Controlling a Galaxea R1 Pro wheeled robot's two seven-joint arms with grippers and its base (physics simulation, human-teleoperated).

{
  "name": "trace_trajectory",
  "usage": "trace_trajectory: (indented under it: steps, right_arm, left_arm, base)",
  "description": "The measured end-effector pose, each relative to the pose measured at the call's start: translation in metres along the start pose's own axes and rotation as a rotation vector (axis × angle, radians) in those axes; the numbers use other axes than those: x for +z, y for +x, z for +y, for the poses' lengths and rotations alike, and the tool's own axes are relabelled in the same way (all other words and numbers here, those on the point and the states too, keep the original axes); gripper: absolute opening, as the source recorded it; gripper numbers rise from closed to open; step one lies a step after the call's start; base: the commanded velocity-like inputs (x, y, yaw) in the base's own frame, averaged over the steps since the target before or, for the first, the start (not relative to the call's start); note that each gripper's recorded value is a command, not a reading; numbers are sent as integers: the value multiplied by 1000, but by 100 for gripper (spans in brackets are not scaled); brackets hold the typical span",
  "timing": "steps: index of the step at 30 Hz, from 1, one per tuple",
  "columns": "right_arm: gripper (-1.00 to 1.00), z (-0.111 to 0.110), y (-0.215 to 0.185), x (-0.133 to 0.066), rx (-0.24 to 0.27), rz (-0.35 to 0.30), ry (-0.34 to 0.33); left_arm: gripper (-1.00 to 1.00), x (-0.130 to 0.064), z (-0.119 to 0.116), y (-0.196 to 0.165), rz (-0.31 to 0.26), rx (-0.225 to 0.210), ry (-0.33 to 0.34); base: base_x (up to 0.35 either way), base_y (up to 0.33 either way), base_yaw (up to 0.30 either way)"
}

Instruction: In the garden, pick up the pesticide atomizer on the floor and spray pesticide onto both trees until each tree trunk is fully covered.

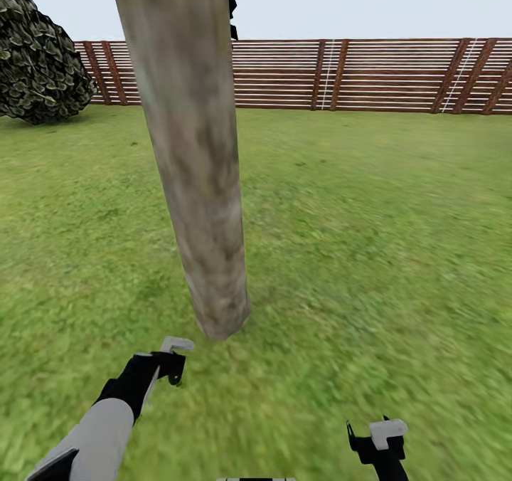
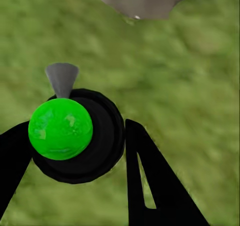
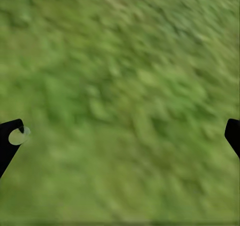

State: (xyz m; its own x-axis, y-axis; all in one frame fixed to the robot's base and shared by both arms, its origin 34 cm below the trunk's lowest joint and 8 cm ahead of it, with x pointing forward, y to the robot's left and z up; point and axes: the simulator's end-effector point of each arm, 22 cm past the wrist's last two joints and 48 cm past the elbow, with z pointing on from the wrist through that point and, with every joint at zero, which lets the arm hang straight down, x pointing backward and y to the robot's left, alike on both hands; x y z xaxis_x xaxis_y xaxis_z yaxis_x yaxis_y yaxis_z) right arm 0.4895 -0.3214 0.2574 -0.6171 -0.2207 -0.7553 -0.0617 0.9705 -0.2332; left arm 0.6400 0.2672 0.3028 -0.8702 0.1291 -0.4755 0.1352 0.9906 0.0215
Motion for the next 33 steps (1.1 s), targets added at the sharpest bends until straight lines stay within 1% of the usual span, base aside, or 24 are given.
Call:
trace_trajectory:
  steps: [3, 8, 12, 13, 15, 16, 17, 21, 24, 26, 29, 31, 33]
  right_arm:
    - [100, 0, 0, 0, 0, 0, 1]
    - [100, 0, 0, 0, 0, 1, 0]
    - [100, 0, 0, 0, 0, 1, 0]
    - [100, 0, 1, 0, 0, 1, 0]
    - [100, 0, 0, 0, 0, 1, 0]
    - [100, 0, 1, 0, 0, 1, 0]
    - [100, 0, 1, 0, 0, 1, 1]
    - [100, -1, 0, 0, 1, 0, 2]
    - [100, -1, 0, 0, 0, 0, 1]
    - [100, 0, 0, 0, 0, 0, 1]
    - [100, 0, 0, 0, -1, 0, 1]
    - [100, 0, 0, 0, -1, 0, 0]
    - [100, 0, 0, 0, -1, -1, 0]
  left_arm:
    - [-100, 0, -3, 2, 1, 3, 2]
    - [-100, 0, -13, -4, -6, 9, 16]
    - [-100, 0, -16, -11, -15, 11, 19]
    - [-100, -1, -16, -13, -18, 13, 18]
    - [-100, -5, 0, -30, -49, 17, -7]
    - [-100, -6, 1, -33, -55, 18, -4]
    - [-100, -7, -1, -36, -60, 18, 8]
    - [-100, -10, -28, -40, -68, 28, 115]
    - [-100, -10, -36, -41, -68, 29, 135]
    - [-100, -10, -41, -35, -49, 32, 142]
    - [-100, -10, -34, -30, -27, 28, 132]
    - [-100, -14, -11, -39, -45, 29, 93]
    - [-100, -20, 4, -52, -76, 29, 63]
  base:
    - [-141, 0, 0]
    - [-301, 0, 0]
    - [-52, 0, 0]
    - [-9, 0, 0]
    - [-2, 0, -26]
    - [-1, 0, -112]
    - [-1, 0, -182]
    - [0, 0, -178]
    - [0, 0, -39]
    - [0, 0, -6]
    - [-96, 0, -2]
    - [-291, 0, 0]
    - [-322, 0, 0]
